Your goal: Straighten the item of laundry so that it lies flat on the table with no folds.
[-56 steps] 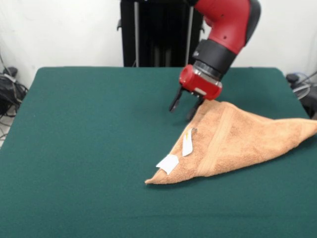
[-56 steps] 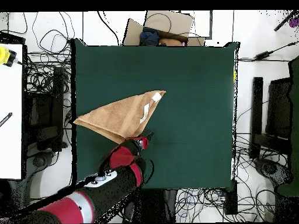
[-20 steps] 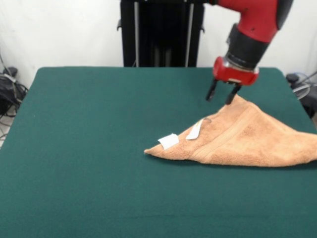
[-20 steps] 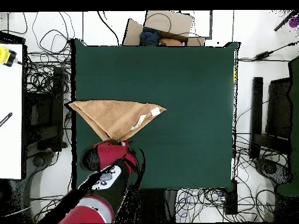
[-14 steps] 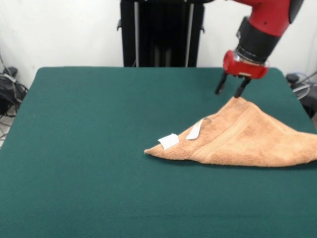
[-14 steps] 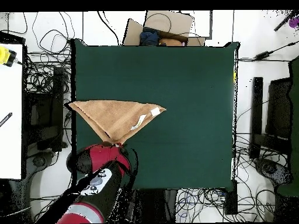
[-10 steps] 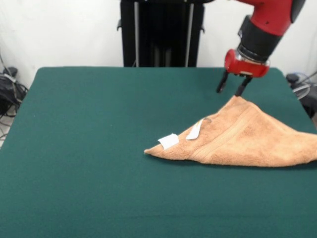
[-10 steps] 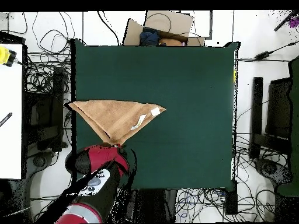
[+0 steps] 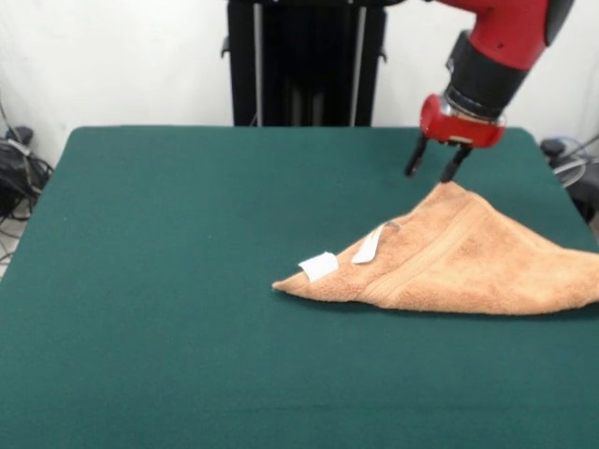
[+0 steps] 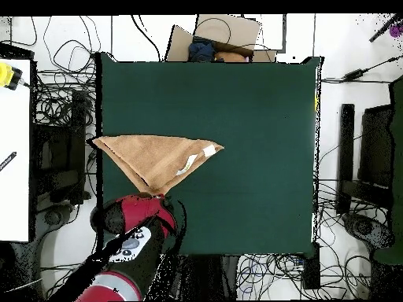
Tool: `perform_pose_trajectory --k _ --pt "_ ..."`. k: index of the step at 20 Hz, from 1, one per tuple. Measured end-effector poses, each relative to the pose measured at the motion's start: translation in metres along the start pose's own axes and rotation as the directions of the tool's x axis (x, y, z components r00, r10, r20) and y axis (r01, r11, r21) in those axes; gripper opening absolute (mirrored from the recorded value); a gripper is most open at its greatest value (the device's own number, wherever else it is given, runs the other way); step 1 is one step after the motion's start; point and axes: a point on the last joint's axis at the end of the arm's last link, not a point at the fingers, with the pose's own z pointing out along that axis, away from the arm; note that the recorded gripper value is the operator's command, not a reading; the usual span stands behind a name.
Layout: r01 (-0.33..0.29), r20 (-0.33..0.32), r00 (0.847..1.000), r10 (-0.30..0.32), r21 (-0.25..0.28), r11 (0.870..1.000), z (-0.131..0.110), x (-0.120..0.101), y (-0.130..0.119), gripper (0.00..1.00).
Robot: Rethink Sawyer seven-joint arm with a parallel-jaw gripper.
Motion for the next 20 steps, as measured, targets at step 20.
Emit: perform_pose_trajectory --k 20 --pt "-0.032 -0.055 0.998 0.031 -0.017 0.999 0.021 0.015 0.029 1.00"
